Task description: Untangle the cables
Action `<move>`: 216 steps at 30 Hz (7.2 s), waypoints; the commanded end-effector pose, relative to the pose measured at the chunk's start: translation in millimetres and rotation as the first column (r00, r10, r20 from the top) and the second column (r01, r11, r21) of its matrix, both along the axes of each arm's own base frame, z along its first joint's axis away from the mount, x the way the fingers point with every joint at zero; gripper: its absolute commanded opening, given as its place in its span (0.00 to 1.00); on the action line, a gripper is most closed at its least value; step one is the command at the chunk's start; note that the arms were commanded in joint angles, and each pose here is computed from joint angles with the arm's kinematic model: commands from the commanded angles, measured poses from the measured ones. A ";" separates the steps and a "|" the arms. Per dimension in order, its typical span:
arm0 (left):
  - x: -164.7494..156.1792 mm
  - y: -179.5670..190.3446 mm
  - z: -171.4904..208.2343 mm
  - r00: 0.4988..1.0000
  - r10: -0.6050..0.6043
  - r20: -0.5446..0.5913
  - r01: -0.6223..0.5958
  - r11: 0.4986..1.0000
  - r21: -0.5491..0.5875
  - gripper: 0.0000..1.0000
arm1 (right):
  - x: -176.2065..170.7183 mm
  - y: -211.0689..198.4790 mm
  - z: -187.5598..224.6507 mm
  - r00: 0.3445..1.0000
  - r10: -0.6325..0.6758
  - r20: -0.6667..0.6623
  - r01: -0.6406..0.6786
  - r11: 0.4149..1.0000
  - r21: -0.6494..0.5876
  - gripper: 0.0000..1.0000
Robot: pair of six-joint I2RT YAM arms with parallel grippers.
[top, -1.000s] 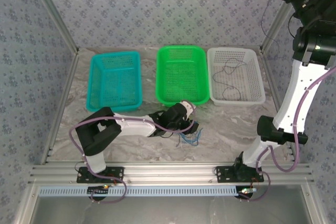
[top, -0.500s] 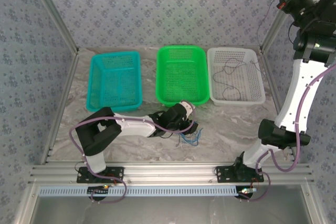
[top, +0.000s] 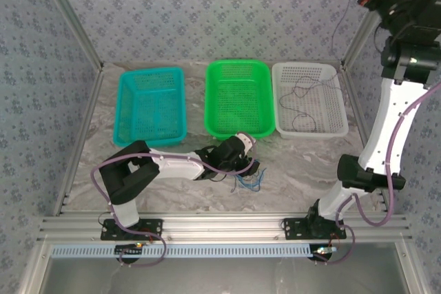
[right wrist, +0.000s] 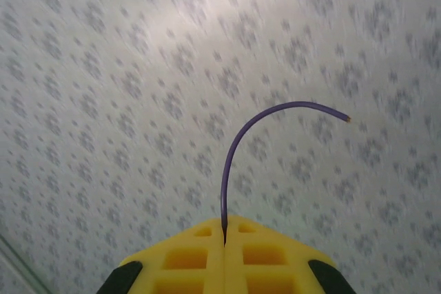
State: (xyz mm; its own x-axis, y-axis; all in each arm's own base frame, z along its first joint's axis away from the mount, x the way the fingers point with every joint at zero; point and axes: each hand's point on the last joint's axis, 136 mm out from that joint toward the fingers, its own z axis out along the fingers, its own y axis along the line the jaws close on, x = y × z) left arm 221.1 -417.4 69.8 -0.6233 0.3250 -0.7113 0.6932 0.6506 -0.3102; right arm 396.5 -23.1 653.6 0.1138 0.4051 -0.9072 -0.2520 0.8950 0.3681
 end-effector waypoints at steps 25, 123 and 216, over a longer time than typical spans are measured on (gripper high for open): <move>0.4 6.2 -2.2 1.000 0.031 0.002 -0.031 1.000 -0.001 0.57 | 9.1 7.7 -21.6 0.999 0.013 -0.031 -0.013 1.000 0.004 0.00; 9.2 102.1 146.1 0.959 0.281 0.047 -0.246 0.901 -0.357 0.38 | -168.9 261.6 -525.2 0.637 0.368 -0.677 -0.666 0.705 -0.244 0.85; 5.9 59.6 34.6 0.986 0.077 0.146 -0.066 0.995 -0.079 0.55 | -194.0 220.3 -107.8 0.829 0.555 -0.067 -0.557 0.809 -0.188 0.00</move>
State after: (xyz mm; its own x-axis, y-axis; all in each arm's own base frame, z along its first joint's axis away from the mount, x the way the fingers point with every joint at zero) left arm 228.7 -364.2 108.6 -0.5126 0.2352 -0.8258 0.7088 0.6587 -0.2524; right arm 213.1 221.3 503.2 -0.2023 0.1772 -0.9632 -0.7308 0.6274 0.2689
